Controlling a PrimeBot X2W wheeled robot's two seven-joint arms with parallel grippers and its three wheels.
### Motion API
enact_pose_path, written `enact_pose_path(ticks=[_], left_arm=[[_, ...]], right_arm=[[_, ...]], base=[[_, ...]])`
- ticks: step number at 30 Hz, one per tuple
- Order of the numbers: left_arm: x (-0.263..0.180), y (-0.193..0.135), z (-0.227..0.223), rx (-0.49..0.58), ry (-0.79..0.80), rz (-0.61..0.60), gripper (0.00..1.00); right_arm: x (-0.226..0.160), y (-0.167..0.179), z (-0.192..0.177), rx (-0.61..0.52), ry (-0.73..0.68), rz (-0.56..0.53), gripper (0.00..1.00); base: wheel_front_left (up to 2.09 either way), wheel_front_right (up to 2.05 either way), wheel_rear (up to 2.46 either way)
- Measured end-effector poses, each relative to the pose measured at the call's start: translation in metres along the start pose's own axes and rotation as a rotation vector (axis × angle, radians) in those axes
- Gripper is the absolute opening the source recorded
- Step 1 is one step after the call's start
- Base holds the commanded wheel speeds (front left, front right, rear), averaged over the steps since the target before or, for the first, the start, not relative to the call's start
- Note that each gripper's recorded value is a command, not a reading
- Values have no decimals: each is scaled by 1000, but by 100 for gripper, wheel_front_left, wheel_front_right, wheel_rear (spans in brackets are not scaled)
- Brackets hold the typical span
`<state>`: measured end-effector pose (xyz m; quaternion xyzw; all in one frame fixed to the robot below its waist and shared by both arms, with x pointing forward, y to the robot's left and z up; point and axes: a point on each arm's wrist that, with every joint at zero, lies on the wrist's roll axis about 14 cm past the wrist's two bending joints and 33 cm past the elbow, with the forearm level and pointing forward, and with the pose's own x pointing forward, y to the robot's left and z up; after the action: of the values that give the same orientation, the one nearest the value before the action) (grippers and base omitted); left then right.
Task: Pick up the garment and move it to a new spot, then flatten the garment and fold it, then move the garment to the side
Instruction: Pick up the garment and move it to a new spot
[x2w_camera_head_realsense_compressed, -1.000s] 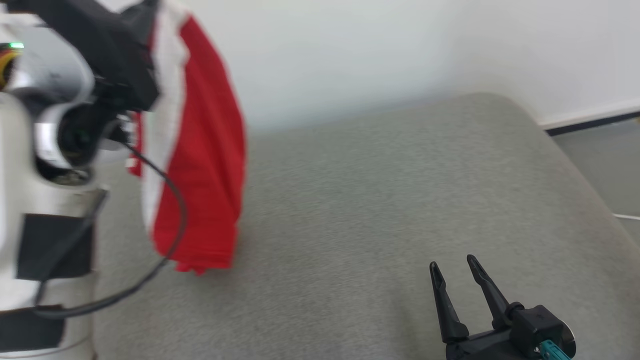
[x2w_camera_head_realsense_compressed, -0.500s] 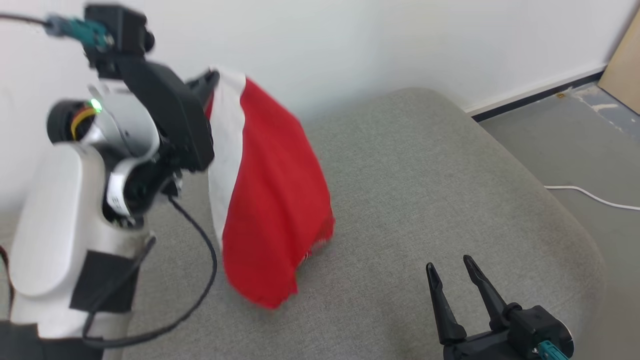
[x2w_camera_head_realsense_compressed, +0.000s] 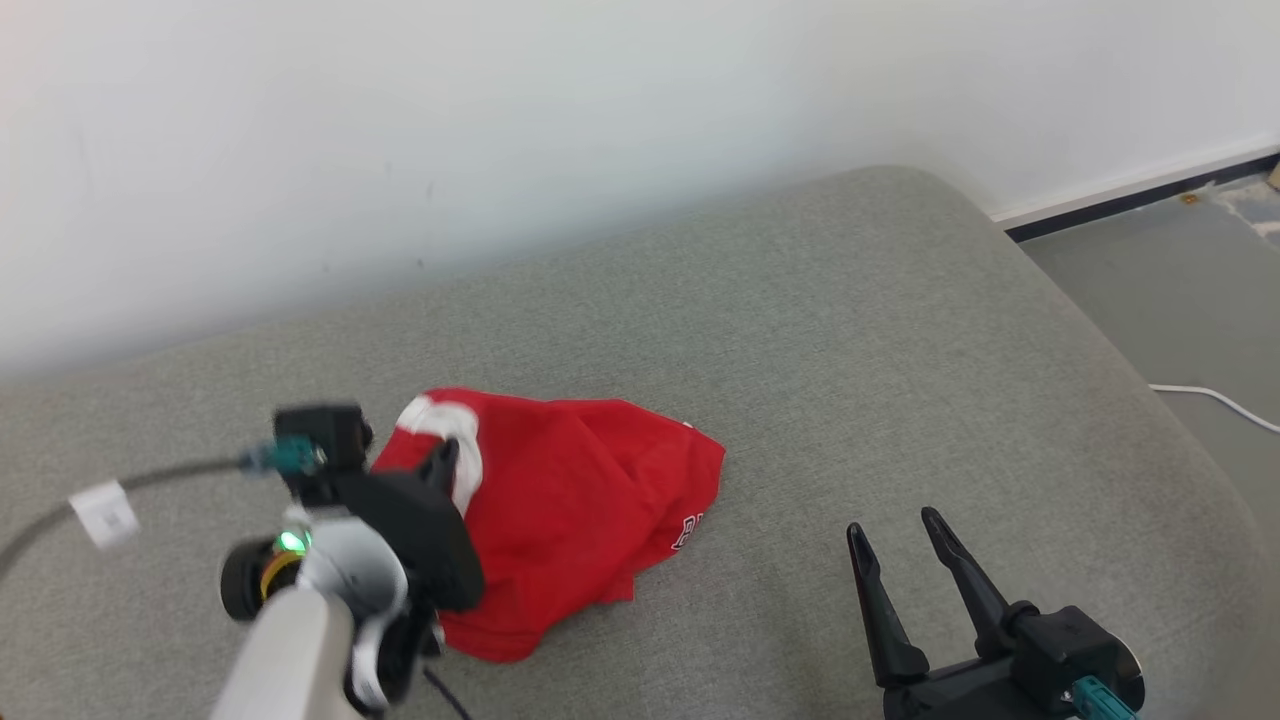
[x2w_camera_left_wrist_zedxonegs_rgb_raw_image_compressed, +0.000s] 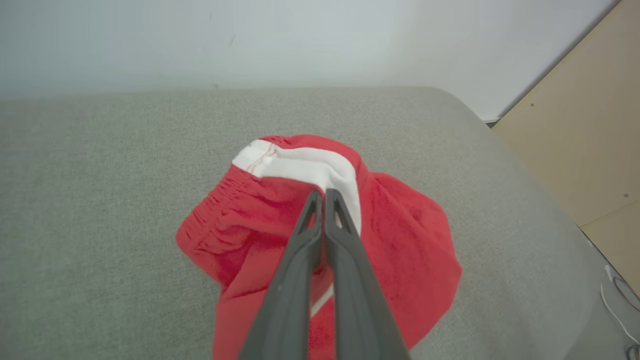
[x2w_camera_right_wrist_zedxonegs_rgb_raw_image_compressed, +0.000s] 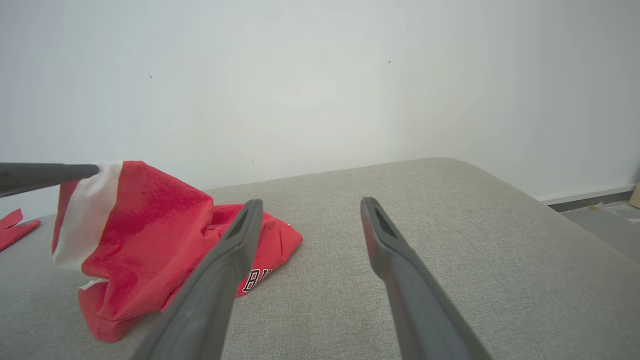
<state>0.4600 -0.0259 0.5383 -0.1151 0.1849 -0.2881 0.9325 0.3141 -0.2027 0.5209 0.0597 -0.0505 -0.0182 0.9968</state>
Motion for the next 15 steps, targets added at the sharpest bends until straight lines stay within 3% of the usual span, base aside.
enact_pose_path(ticks=[3,4,5,6,15], left_arm=[[-4,11,-38,-1,18,43,0],[-6,14,-46,-6,15,52,16],[-7,15,-52,3,7,59,45],[-8,15,-56,7,-5,58,100],[-31,10,-37,50,-259,50,100]], right_arm=[[3,1,-1,-2,7,6,100],[3,2,-1,-3,8,8,100],[4,2,-1,-5,9,9,100],[4,2,-2,-9,12,9,100],[3,5,-3,-16,26,24,100]], base=[[0,0,0],[0,0,0],[0,0,0],[0,0,0],[0,0,0]])
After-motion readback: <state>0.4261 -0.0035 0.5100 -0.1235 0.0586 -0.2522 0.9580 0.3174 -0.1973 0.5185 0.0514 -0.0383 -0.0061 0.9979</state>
